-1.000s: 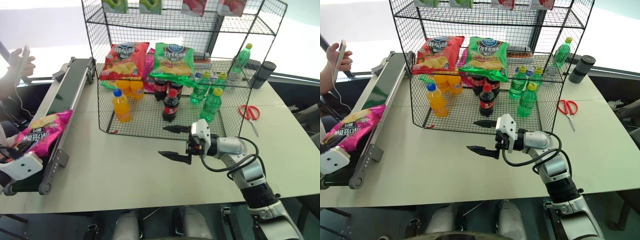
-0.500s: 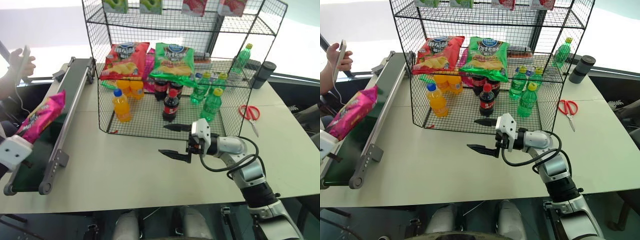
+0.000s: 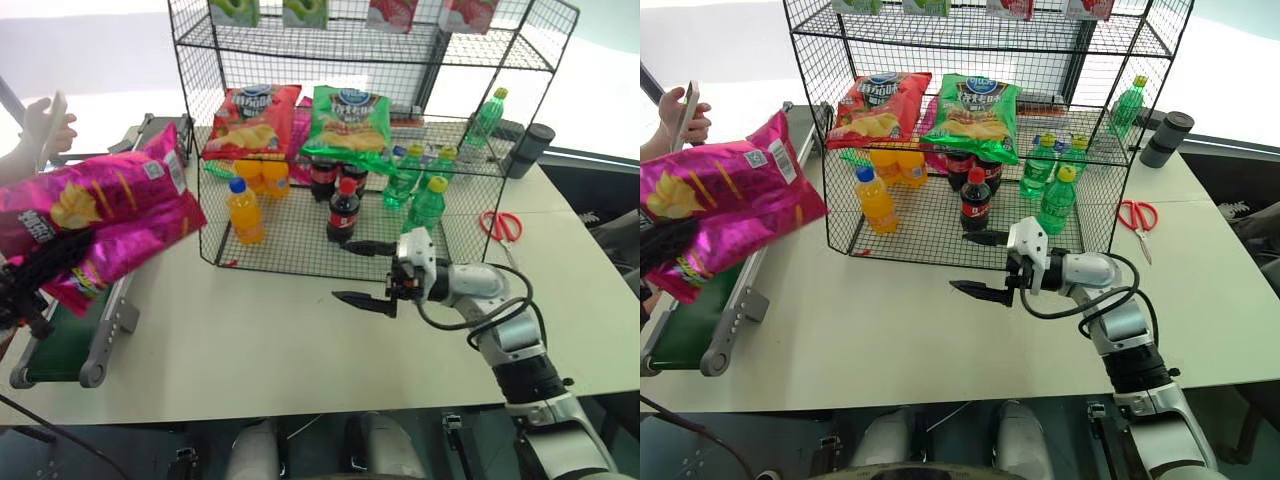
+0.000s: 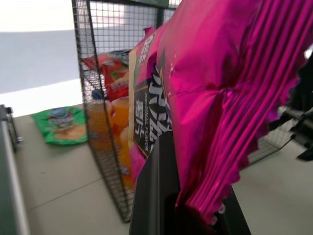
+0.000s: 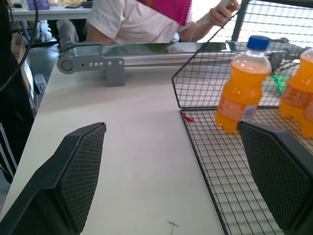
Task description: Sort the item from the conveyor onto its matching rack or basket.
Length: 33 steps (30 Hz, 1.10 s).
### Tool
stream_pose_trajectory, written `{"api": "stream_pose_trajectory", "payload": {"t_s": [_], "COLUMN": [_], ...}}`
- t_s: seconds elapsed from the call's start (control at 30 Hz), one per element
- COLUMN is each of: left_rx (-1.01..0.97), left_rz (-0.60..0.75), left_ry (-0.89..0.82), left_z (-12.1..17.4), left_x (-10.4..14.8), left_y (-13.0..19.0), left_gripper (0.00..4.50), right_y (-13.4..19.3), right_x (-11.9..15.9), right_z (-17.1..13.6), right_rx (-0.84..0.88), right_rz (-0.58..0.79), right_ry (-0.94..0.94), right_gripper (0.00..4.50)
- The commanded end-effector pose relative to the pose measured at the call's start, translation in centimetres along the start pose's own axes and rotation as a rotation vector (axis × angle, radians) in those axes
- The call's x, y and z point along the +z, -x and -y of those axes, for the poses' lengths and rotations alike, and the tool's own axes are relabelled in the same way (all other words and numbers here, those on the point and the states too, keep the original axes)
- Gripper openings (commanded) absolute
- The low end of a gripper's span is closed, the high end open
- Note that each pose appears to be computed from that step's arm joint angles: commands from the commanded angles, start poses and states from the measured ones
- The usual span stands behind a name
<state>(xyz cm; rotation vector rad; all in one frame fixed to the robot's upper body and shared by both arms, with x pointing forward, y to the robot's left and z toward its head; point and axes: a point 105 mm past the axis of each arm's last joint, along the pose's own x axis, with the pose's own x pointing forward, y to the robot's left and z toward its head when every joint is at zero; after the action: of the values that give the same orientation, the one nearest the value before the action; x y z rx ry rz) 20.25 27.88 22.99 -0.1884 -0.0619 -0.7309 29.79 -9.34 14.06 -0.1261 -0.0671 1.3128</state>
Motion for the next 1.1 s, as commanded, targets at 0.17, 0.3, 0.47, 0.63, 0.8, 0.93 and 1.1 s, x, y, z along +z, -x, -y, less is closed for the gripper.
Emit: {"api": "stream_pose_trajectory", "payload": {"t_s": [0.17, 0.3, 0.47, 0.63, 0.8, 0.93, 1.1], "left_rx": [-0.367, -0.541, -0.663, -0.712, -0.723, -0.726, -0.725], "left_rz": [-0.108, -0.054, -0.041, -0.003, 0.045, 0.075, 0.107], "left_ry": [0.327, 0.452, 0.53, 0.576, 0.622, 0.677, 0.697], "left_z": [5.2, 6.2, 7.0, 7.1, 6.9, 7.4, 7.9], "left_x": [-3.6, -3.7, -4.0, -3.4, -3.1, -3.7, -4.0], "left_y": [-4.2, -7.4, -9.7, -10.9, -12.0, -12.5, -13.3], "left_gripper": [0.06, 0.06, 0.06, 0.06, 0.06, 0.06, 0.06], "right_y": [3.1, 4.0, 3.4, 2.5, 2.0, 1.2, -0.1], "right_x": [2.7, 3.6, 2.8, 2.6, 4.1, 4.4, 3.3], "right_z": [-2.3, -4.4, -3.6, -3.4, -5.6, -6.2, -5.8], "right_rx": [0.106, 0.167, 0.057, 0.008, 0.115, 0.153, 0.129], "right_rz": [0.031, 0.046, 0.054, 0.094, 0.15, 0.141, 0.115], "right_ry": [-0.275, -0.443, -0.491, -0.486, -0.543, -0.554, -0.542], "right_gripper": [4.5, 4.5, 4.5, 4.5, 4.5, 4.5, 4.5]}}
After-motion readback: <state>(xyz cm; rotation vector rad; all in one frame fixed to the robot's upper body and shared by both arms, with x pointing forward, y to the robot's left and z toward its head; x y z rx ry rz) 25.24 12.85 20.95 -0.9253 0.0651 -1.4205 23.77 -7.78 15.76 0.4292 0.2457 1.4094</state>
